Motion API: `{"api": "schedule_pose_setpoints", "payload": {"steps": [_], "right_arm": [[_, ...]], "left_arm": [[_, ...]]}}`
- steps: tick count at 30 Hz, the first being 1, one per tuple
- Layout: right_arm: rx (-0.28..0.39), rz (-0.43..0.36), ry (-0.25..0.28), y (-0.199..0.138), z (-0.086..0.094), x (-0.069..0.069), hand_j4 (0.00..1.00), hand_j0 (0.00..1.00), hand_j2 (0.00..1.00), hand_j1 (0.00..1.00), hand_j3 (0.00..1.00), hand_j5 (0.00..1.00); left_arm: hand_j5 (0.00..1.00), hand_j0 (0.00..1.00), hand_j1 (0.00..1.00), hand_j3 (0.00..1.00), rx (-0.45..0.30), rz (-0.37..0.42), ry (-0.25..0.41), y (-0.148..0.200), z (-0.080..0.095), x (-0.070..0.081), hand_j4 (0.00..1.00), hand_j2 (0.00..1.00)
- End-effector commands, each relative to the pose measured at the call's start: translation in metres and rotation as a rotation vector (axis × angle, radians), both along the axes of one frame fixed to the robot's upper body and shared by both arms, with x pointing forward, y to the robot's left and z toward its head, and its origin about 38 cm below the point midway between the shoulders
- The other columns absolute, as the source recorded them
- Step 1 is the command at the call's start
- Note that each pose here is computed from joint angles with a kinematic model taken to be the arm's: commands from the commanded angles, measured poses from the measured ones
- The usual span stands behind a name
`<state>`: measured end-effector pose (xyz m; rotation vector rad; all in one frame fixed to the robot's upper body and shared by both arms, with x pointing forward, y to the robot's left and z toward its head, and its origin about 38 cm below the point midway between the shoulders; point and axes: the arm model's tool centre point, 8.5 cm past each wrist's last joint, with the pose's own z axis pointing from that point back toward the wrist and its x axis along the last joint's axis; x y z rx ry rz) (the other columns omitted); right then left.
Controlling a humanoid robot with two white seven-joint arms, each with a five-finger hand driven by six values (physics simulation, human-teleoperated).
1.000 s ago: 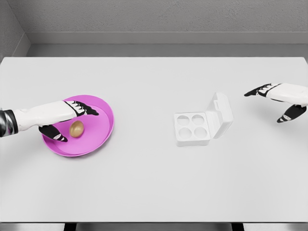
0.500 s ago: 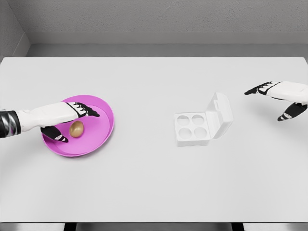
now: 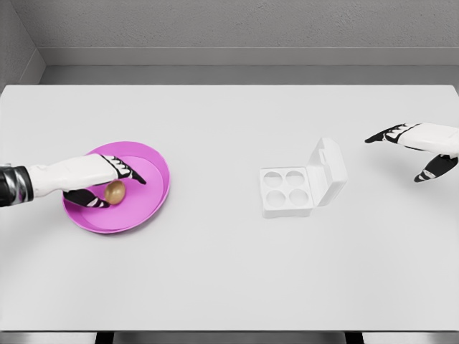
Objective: Pack egg into the box and close the box lid
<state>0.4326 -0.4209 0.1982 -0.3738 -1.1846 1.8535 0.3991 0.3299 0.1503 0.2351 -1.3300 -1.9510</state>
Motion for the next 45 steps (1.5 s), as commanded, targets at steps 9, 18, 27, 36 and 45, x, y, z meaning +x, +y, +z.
{"api": "schedule_pose_setpoints", "payload": {"steps": [9, 18, 27, 36, 45], "right_arm": [[0.002, -0.006, 0.0, -0.002, 0.001, 0.0, 1.0, 1.0, 1.0, 1.0, 1.0, 1.0], [0.002, -0.006, 0.0, -0.002, 0.001, 0.0, 1.0, 1.0, 1.0, 1.0, 1.0, 1.0], [0.001, -0.007, -0.001, -0.003, 0.002, -0.001, 1.0, 1.0, 1.0, 1.0, 1.0, 1.0], [0.001, -0.007, -0.001, -0.003, 0.002, -0.001, 1.0, 1.0, 1.0, 1.0, 1.0, 1.0], [0.001, -0.008, -0.001, -0.003, 0.002, 0.0, 1.0, 1.0, 1.0, 1.0, 1.0, 1.0]], "left_arm": [[0.63, 0.63, 0.63, 0.63, 0.005, -0.004, 0.004, 0.0, -0.001, -0.001, 0.63, 0.63], [0.62, 0.62, 0.62, 0.62, 0.005, -0.003, 0.006, 0.0, -0.001, -0.002, 0.62, 0.62], [0.59, 0.59, 0.59, 0.59, 0.016, -0.003, 0.013, 0.002, -0.005, -0.004, 0.59, 0.59], [0.59, 0.59, 0.59, 0.59, 0.045, -0.008, 0.029, 0.001, -0.013, -0.005, 0.59, 0.59], [0.45, 0.45, 0.45, 0.45, 0.029, 0.003, 0.043, 0.003, -0.016, -0.005, 0.45, 0.45]]}}
